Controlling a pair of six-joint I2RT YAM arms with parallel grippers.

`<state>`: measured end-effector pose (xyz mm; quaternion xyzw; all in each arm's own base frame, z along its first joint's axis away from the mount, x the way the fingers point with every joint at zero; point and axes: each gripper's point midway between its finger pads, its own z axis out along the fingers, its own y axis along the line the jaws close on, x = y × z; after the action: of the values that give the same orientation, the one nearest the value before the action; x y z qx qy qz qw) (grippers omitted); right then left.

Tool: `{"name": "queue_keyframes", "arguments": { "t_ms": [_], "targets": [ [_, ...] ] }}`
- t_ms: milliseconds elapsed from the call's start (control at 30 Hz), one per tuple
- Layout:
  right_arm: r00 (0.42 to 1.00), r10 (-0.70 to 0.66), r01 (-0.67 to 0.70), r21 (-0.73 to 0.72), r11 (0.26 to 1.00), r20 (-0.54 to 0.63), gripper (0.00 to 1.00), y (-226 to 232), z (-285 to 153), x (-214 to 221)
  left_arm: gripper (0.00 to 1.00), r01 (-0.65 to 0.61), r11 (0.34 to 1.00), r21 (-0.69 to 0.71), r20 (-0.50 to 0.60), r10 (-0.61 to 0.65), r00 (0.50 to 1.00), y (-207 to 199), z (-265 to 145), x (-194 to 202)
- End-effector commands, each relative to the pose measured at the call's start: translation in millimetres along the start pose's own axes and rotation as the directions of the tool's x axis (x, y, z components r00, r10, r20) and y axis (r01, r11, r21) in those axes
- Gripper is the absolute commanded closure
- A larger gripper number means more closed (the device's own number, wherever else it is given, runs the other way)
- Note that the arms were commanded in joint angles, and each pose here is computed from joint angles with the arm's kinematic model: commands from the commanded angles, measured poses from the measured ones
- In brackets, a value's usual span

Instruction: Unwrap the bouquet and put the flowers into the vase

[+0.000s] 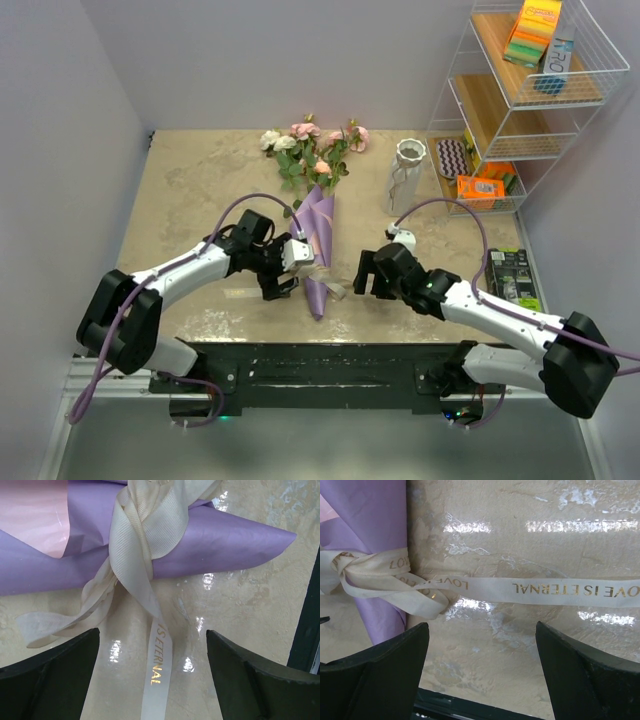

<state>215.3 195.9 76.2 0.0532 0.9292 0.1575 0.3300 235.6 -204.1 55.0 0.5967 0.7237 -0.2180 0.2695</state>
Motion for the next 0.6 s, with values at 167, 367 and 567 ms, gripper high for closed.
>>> {"name": "queue_keyframes", "arguments": {
  "t_ms": [167,367,567],
  "targets": [
    [0.999,-0.041,0.042,-0.066,0.997,0.018,0.14,6.7,6.8,2.8,0.38,-0.005,0.998,-0.061,0.024,0.006,1.0,16.0,17.3,-5.6],
    [1.0,-0.028,0.027,-0.117,0.993,-0.011,0.14,21.2,12.3,6.2,0.74,0.004,0.997,-0.074,0.025,-0.002,1.0,18.4,19.1,-5.4],
    [0.99,-0.13,0.136,-0.112,0.984,0.062,0.15,26.6,14.0,-13.9,1.0,0.006,0.995,-0.098,0.026,-0.003,1.0,20.7,12.2,-8.8]
  ]
}}
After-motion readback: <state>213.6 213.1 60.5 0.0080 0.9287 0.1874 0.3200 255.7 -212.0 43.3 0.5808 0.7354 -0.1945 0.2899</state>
